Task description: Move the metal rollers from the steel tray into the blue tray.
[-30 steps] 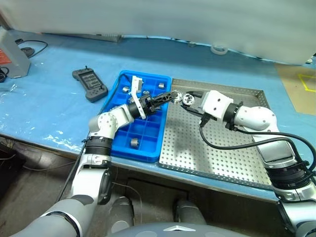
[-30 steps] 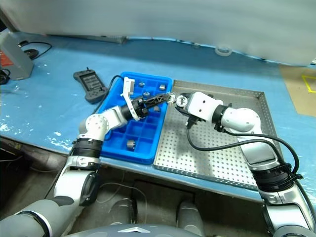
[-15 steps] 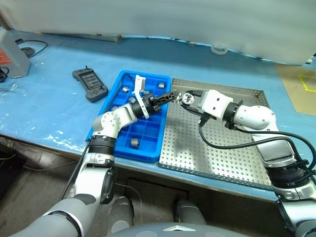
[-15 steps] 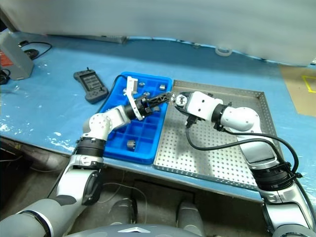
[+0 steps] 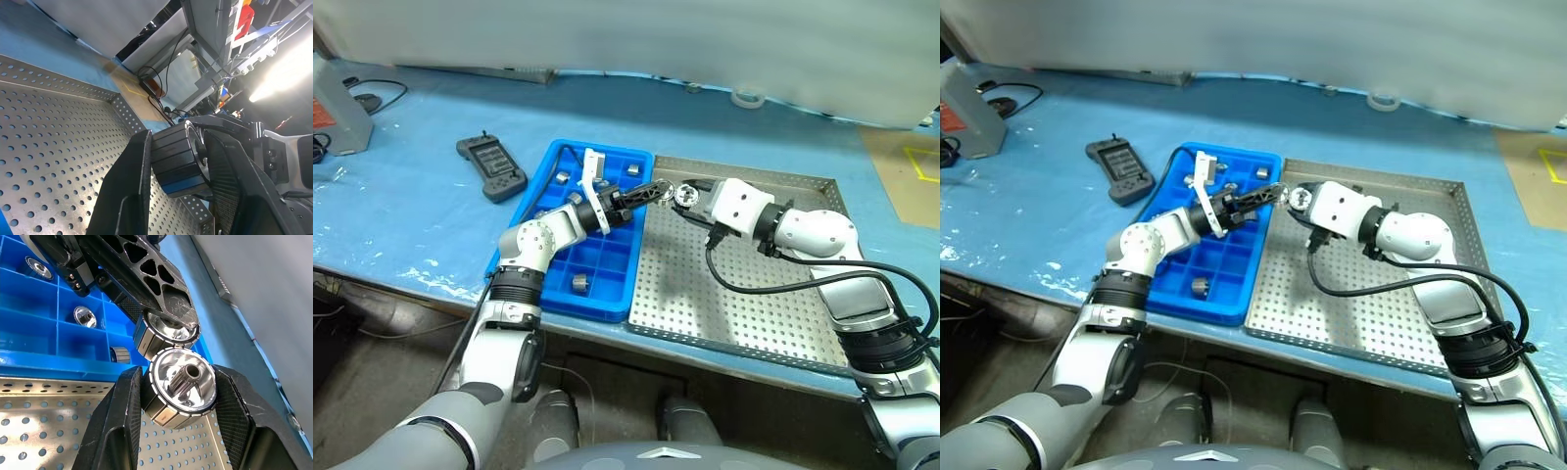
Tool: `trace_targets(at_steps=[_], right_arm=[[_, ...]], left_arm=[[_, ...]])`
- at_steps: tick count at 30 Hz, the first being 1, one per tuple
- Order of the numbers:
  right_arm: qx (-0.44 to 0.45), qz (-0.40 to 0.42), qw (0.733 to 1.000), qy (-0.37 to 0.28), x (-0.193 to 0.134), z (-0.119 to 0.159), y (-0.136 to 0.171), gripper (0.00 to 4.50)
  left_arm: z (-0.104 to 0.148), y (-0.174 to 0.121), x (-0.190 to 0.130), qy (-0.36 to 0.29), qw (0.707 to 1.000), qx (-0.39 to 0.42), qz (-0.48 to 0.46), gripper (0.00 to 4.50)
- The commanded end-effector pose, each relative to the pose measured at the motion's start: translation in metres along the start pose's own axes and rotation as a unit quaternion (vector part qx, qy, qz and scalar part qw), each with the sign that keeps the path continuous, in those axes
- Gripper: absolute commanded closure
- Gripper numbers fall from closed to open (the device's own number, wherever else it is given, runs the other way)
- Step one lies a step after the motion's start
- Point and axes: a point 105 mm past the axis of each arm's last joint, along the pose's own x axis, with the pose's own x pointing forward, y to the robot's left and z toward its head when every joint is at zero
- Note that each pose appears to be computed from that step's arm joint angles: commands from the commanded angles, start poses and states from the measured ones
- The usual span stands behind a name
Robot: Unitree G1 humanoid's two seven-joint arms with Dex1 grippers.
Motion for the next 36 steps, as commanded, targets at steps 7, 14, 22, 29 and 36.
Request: trace_targets(at_steps=[7,14,22,29,36], right_arm=[[-0.023,-0.006,1.000,-0.007,-0.006,0.005,-0.003,2.72],[-0.026,0.003,1.000,-0.008,0.000,0.001,-0.001,2.72],[-0.024,0.010,1.000,-0.011,0.003,-0.001,0.003,2.72],[-0.030,0.010,0.999,-0.002,0.000,-0.005,0.001,2.72],[-0.007,0.011,0.999,0.038,-0.014,-0.029,0.003,2.72]], left_arm=[[0.083,0.011,-0.086,-0.062,0.986,0.125,0.095,3.05],[0.079,0.001,-0.125,-0.021,0.979,0.166,0.120,3.05],[0.070,0.003,-0.140,-0.008,0.973,0.175,0.149,3.05],[0.074,0.009,-0.140,-0.009,0.971,0.178,0.157,3.05],[0.060,0.014,-0.145,0.066,0.961,0.213,0.164,3.05]])
